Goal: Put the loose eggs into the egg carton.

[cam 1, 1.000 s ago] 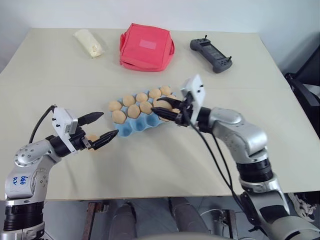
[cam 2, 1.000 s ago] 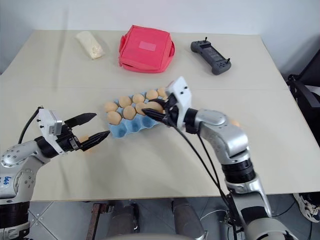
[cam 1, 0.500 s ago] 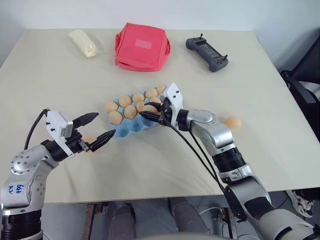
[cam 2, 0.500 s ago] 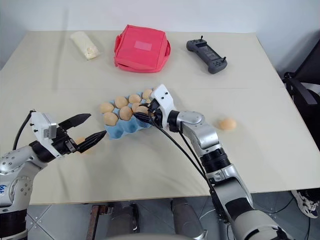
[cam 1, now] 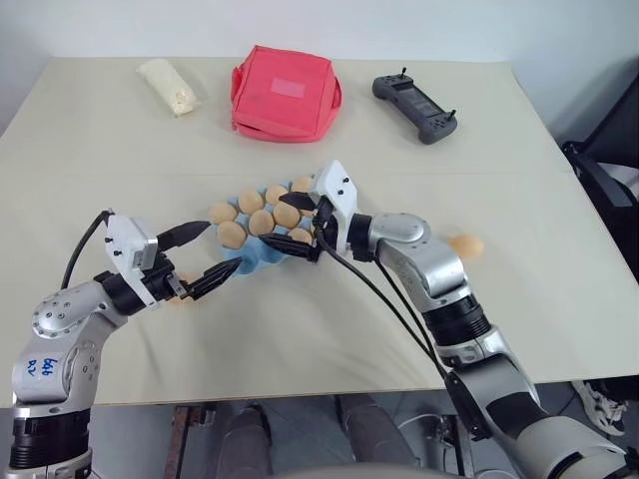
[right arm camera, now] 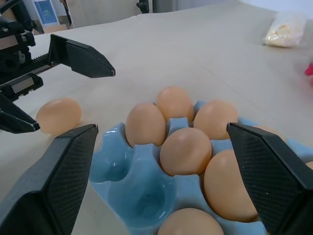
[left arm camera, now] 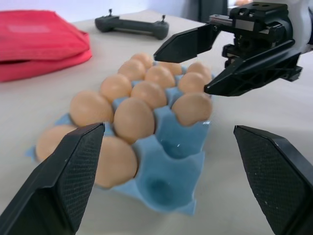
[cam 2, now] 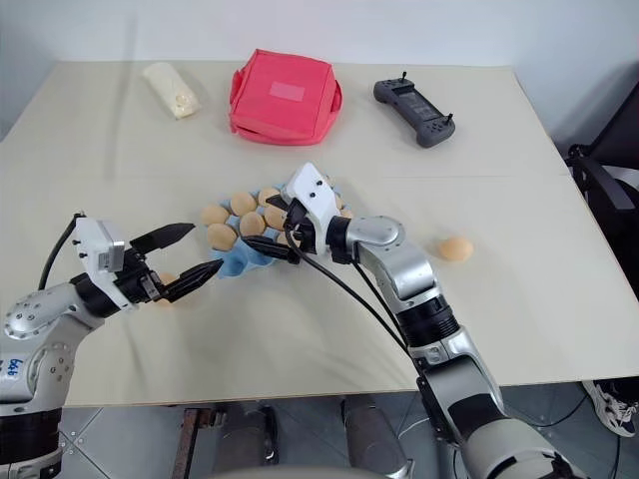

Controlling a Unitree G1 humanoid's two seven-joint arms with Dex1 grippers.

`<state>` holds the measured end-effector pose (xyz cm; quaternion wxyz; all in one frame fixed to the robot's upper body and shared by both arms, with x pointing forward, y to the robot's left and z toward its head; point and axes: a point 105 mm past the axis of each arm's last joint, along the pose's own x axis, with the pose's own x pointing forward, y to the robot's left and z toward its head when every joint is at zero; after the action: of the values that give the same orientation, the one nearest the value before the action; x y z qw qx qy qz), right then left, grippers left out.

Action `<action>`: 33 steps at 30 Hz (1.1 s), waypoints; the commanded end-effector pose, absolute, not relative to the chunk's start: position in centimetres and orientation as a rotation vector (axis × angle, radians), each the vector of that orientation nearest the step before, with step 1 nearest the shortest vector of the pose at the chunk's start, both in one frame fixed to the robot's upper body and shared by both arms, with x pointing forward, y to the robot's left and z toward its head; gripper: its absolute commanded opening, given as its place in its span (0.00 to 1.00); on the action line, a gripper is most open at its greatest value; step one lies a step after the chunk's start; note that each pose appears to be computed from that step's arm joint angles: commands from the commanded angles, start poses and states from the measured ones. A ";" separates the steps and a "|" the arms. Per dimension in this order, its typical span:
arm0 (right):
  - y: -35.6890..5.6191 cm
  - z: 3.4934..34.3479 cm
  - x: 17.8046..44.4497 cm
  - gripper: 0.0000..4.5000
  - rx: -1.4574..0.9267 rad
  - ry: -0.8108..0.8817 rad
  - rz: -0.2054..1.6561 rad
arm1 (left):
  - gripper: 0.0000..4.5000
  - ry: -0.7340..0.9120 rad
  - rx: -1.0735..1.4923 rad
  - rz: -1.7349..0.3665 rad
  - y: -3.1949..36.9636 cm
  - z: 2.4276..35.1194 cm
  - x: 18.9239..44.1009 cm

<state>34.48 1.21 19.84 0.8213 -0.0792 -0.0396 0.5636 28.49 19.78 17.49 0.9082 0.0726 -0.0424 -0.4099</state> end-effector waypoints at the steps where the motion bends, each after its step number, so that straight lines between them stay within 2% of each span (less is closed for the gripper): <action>1: -1.5 22.4 33.9 0.99 -0.174 -0.157 1.142 | 1.00 -0.100 0.155 -0.891 19.3 17.8 28.8; 6: -7.1 22.5 32.4 0.99 -0.204 -0.091 1.060 | 1.00 -0.086 0.162 -0.922 19.3 17.7 29.0; 12: -15.2 21.7 30.7 0.99 -0.232 0.039 0.855 | 1.00 -0.064 0.170 -0.925 20.1 17.5 29.2; 15: -20.5 20.1 28.8 0.99 -0.242 0.156 0.718 | 1.00 -0.051 0.174 -0.927 20.5 17.3 29.4; 18: -24.1 18.8 27.1 0.99 -0.240 0.245 0.614 | 1.00 -0.045 0.178 -0.931 20.6 17.2 29.6; 23: -27.9 17.4 25.0 0.99 -0.211 0.317 0.480 | 1.00 -0.036 0.184 -0.932 20.9 17.0 29.9; 26: -28.7 16.8 24.3 0.99 -0.196 0.337 0.447 | 1.00 -0.034 0.187 -0.935 20.9 17.0 30.0; 33: -29.4 16.4 24.8 0.99 -0.181 0.321 0.395 | 1.00 -0.039 0.199 -0.924 21.0 17.1 29.9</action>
<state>24.56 -28.86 15.49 0.9570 -0.0841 0.1828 0.2090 30.13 21.03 16.03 0.8921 0.0750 0.0003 -0.4455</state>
